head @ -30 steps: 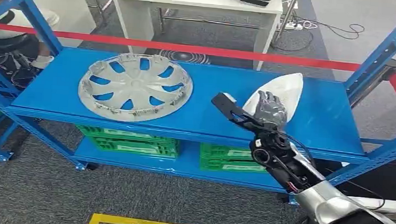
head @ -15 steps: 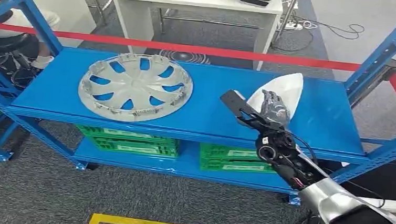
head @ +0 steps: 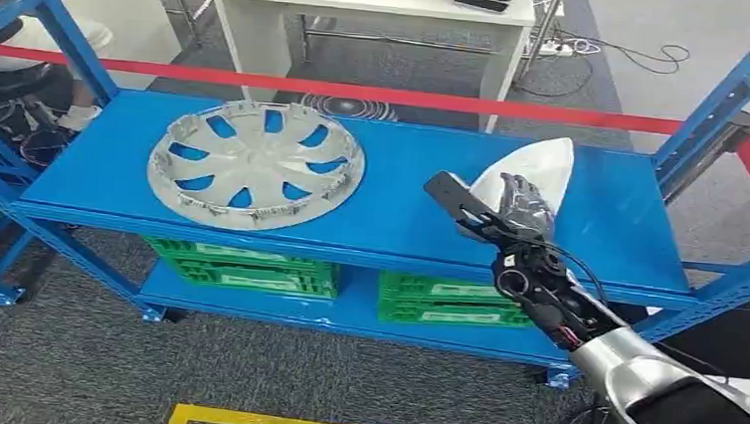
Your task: Take the parts from the cabinet and place them on the table.
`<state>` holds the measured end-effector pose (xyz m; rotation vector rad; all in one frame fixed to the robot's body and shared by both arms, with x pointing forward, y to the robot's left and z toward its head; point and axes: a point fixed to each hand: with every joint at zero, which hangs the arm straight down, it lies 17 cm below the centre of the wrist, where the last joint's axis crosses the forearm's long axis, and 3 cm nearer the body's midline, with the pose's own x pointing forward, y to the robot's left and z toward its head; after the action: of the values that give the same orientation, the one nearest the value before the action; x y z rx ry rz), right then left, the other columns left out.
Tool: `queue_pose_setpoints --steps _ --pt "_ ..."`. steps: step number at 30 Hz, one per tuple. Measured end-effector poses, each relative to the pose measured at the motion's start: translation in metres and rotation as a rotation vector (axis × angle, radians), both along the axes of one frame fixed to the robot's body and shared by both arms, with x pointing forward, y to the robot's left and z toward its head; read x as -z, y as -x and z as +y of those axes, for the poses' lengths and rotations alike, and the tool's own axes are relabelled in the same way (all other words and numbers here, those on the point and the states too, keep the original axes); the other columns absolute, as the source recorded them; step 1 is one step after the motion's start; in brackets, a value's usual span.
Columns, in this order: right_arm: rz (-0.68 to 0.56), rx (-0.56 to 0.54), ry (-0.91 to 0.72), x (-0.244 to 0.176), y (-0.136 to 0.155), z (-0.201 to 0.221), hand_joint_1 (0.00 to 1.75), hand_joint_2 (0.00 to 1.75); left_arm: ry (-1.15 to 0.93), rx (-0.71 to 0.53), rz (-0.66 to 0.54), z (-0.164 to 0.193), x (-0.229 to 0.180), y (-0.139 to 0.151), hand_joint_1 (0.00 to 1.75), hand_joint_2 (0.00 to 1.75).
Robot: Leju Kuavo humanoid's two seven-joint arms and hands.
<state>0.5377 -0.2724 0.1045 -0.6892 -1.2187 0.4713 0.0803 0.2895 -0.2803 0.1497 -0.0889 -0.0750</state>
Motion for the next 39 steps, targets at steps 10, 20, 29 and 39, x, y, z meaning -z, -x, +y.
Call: queue_pose_setpoints --steps 10,20,29,39 --pt "-0.011 -0.042 0.002 -0.001 -0.008 0.004 0.0 1.75 0.003 -0.006 0.0 0.0 0.0 0.0 0.0 0.0" --pt "-0.014 -0.082 -0.01 0.0 -0.015 0.01 0.0 1.75 0.005 -0.013 -0.003 -0.001 0.0 -0.001 0.0 0.0" --pt "0.008 -0.083 -0.022 0.013 -0.015 0.007 0.0 1.75 0.003 0.005 -0.002 -0.002 0.0 0.0 0.0 0.0" --pt "0.016 -0.087 -0.037 0.031 -0.012 0.002 0.0 1.75 0.006 -0.003 -0.001 -0.002 0.0 0.0 0.0 0.0"
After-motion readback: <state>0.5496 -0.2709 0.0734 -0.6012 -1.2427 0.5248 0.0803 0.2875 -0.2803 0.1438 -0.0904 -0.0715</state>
